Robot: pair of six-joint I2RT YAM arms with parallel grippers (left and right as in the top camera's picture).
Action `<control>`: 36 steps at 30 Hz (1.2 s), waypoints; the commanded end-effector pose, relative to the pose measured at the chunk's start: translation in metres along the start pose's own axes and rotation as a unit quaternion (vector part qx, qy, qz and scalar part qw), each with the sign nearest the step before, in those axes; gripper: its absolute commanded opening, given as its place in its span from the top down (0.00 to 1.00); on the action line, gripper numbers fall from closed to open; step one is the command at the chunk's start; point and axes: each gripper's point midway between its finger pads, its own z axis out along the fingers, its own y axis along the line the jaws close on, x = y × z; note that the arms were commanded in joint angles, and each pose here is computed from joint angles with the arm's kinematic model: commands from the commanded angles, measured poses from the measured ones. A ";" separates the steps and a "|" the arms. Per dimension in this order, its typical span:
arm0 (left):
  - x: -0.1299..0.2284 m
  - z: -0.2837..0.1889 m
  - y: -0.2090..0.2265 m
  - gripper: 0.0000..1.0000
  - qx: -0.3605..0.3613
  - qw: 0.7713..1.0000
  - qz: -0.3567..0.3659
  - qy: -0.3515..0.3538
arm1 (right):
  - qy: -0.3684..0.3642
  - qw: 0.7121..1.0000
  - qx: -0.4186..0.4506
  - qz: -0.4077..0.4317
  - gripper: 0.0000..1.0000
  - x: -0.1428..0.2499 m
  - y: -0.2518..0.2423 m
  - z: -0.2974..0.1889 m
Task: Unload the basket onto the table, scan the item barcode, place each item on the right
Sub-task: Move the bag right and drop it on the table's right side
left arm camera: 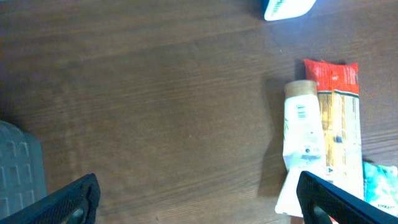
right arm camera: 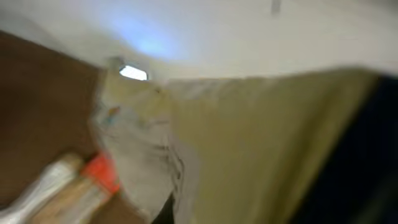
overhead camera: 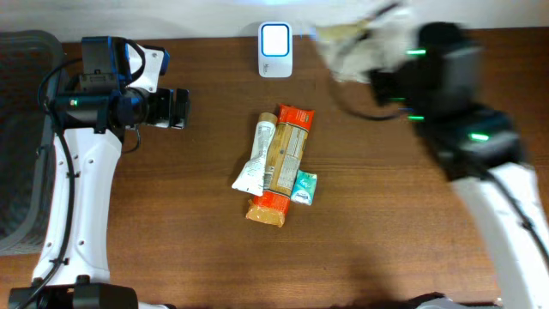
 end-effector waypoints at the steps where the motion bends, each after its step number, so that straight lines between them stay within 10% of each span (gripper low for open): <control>1: -0.005 -0.006 0.002 0.01 -0.002 1.000 0.006 -0.010 | 0.014 0.973 -0.106 0.205 0.96 0.022 -0.028 -0.025; 16: -0.005 -0.006 0.002 0.01 -0.002 1.000 0.006 -0.011 | 0.268 0.799 -0.002 0.538 0.95 0.312 -0.194 0.069; 19: -0.005 -0.006 0.002 0.01 -0.002 1.000 0.006 -0.010 | 0.280 0.803 0.025 0.526 0.14 0.315 -0.202 0.063; 20: -0.005 -0.006 0.002 0.01 -0.002 1.000 0.006 -0.010 | 0.282 0.804 0.035 0.522 0.01 0.309 -0.208 0.059; 30: -0.005 -0.006 0.002 0.01 -0.002 1.000 0.006 -0.010 | 0.287 0.817 0.077 0.494 0.01 0.199 -0.224 -0.024; 36: -0.005 -0.006 0.002 0.01 -0.002 1.000 0.006 -0.010 | 0.288 0.840 -0.045 0.457 0.01 0.137 -0.146 -0.004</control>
